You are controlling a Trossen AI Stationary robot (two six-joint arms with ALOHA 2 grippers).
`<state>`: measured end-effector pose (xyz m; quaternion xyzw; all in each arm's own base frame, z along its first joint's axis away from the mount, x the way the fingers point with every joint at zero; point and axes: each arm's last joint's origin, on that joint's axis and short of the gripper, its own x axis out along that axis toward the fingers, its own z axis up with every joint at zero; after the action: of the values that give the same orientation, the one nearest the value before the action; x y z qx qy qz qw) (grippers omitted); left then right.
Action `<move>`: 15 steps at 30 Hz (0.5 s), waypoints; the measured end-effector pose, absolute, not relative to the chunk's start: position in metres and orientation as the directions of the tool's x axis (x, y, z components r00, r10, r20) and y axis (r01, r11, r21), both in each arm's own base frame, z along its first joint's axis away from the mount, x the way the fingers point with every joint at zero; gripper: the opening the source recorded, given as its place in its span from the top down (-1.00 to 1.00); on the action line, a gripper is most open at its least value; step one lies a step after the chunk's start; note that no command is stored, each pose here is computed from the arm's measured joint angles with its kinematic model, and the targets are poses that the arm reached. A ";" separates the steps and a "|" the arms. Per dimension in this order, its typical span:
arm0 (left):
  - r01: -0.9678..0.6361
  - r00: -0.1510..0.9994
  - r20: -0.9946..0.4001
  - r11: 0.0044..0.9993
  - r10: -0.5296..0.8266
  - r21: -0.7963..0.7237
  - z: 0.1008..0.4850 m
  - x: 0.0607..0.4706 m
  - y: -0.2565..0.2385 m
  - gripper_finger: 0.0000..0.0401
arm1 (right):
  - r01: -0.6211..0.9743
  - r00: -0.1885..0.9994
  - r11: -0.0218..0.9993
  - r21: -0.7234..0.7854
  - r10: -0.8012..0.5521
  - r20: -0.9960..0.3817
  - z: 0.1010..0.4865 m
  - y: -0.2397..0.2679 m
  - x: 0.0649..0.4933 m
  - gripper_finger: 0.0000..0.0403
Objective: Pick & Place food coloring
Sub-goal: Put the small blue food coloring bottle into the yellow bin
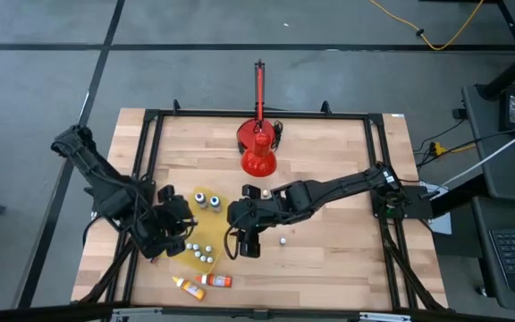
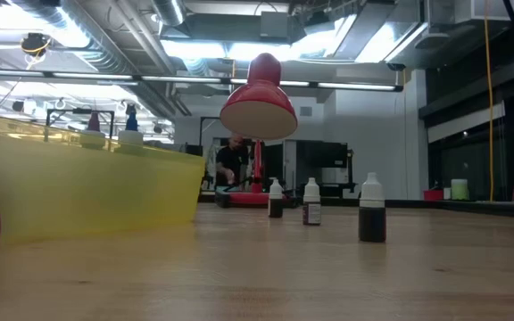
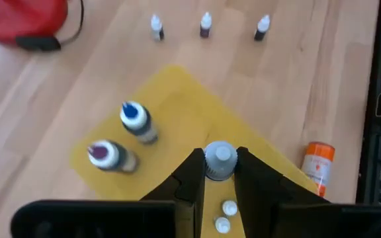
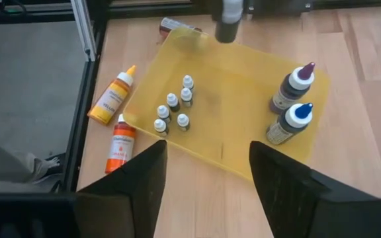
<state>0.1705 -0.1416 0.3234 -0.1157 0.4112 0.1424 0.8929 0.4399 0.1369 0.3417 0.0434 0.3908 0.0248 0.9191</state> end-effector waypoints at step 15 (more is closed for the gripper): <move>-0.505 0.602 -0.767 0.850 0.222 -0.150 0.227 0.171 -0.163 0.71 | -0.016 0.693 0.995 0.094 0.079 -0.716 0.342 0.137 0.440 -0.06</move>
<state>0.1706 -0.1632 0.2275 -0.1788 0.3951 0.2071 0.8769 0.4398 0.1372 0.3417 0.0402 0.3907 0.0259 0.9193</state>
